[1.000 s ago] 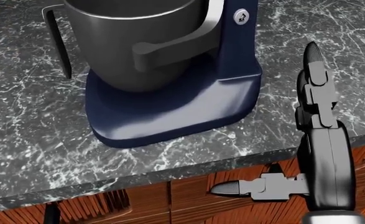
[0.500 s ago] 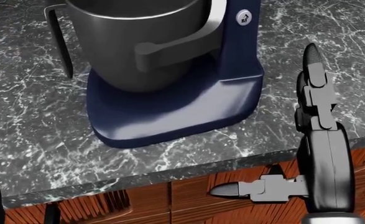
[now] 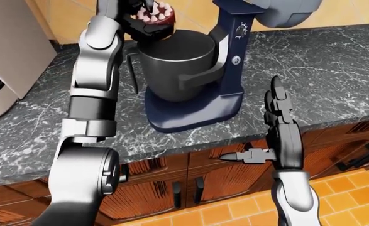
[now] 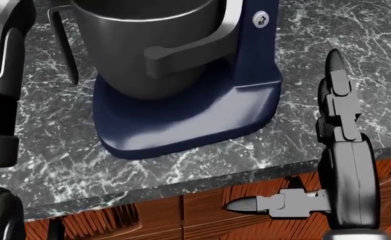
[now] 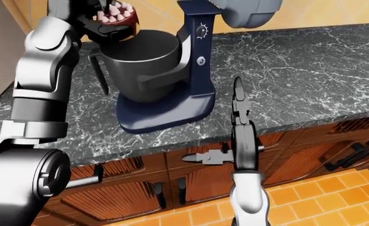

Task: Place the cake in the stand mixer bowl.

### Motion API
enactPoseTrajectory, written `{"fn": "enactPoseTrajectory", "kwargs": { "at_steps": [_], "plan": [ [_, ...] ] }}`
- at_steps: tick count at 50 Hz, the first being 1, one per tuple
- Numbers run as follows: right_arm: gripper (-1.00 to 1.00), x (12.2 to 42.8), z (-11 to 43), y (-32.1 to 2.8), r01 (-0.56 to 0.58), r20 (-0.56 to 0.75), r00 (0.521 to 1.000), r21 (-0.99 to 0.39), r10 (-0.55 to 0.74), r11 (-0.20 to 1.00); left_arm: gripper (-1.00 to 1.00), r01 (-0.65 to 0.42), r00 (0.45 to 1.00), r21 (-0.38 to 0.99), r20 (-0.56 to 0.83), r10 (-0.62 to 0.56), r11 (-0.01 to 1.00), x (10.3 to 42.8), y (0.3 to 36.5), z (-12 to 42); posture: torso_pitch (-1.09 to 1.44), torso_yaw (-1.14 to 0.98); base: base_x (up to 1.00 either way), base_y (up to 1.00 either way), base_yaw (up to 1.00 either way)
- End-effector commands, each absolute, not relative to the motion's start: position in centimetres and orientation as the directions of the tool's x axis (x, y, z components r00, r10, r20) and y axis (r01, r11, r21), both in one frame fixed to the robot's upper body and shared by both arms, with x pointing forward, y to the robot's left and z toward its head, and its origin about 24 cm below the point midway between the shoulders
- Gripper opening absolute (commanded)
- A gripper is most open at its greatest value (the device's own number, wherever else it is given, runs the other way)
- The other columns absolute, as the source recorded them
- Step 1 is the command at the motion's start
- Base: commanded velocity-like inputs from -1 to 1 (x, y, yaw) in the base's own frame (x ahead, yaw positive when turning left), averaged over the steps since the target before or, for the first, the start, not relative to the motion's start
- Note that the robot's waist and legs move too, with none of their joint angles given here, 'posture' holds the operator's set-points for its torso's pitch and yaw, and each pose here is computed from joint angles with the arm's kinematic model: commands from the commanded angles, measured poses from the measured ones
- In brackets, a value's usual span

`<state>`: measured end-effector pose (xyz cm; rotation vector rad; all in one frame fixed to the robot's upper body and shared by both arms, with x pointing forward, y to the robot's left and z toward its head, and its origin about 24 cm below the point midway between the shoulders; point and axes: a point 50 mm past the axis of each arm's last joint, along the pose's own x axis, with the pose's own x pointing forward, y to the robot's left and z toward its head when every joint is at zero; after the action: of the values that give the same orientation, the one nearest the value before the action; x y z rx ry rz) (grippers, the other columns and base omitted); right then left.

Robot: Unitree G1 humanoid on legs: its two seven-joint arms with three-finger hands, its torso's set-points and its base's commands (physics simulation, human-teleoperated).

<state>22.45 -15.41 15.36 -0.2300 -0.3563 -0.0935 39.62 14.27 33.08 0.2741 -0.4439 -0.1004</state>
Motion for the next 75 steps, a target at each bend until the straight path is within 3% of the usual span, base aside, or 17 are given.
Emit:
{"fn": "enactPoseTrajectory", "kwargs": {
  "at_steps": [1, 40, 59, 60, 61, 63, 64, 75],
  "plan": [
    [1.00, 22.1, 16.7, -15.3, 0.142, 0.430, 0.902, -0.199, -0.044, 0.970, -1.00, 0.013, 0.839, 0.273, 0.520, -0.159, 0.962, 38.4, 14.1, 36.1, 0.00, 0.00, 0.00, 0.00, 0.00],
    [1.00, 21.9, 16.6, -15.4, 0.144, 0.434, 0.900, -0.191, -0.048, 0.971, -1.00, 0.114, 0.817, 0.286, 0.518, -0.254, 0.951, 37.1, 10.4, 36.3, 0.00, 0.00, 0.00, 0.00, 0.00],
    [1.00, 21.9, 16.5, -15.4, 0.143, 0.434, 0.900, -0.190, -0.047, 0.971, -1.00, 0.117, 0.817, 0.292, 0.515, -0.260, 0.949, 37.2, 10.3, 36.2, 0.00, 0.00, 0.00, 0.00, 0.00],
    [1.00, 21.9, 16.5, -15.5, 0.144, 0.434, 0.899, -0.190, -0.048, 0.971, -0.96, 0.115, 0.817, 0.296, 0.515, -0.260, 0.948, 37.2, 10.2, 36.2, 0.00, 0.00, 0.00, 0.00, 0.00],
    [1.00, 21.9, 16.5, -15.5, 0.144, 0.434, 0.900, -0.190, -0.048, 0.971, 0.21, 0.114, 0.817, 0.297, 0.515, -0.260, 0.948, 37.2, 10.3, 36.2, 0.00, 0.00, 0.00, 0.00, 0.00],
    [1.00, 21.9, 16.5, -15.5, 0.144, 0.434, 0.900, -0.190, -0.048, 0.971, 0.58, 0.115, 0.817, 0.298, 0.514, -0.261, 0.948, 37.2, 10.2, 36.2, 0.00, 0.00, 0.00, 0.00, 0.00],
    [1.00, 21.9, 16.4, -15.5, 0.144, 0.434, 0.900, -0.190, -0.048, 0.971, 1.00, 0.115, 0.818, 0.297, 0.513, -0.260, 0.948, 37.2, 10.3, 36.2, 0.00, 0.00, 0.00, 0.00, 0.00],
    [1.00, 21.9, 16.4, -15.5, 0.143, 0.434, 0.900, -0.188, -0.049, 0.972, 1.00, 0.108, 0.821, 0.304, 0.510, -0.258, 0.946, 37.3, 10.6, 36.2, 0.00, 0.00, 0.00, 0.00, 0.00]
  ]
}}
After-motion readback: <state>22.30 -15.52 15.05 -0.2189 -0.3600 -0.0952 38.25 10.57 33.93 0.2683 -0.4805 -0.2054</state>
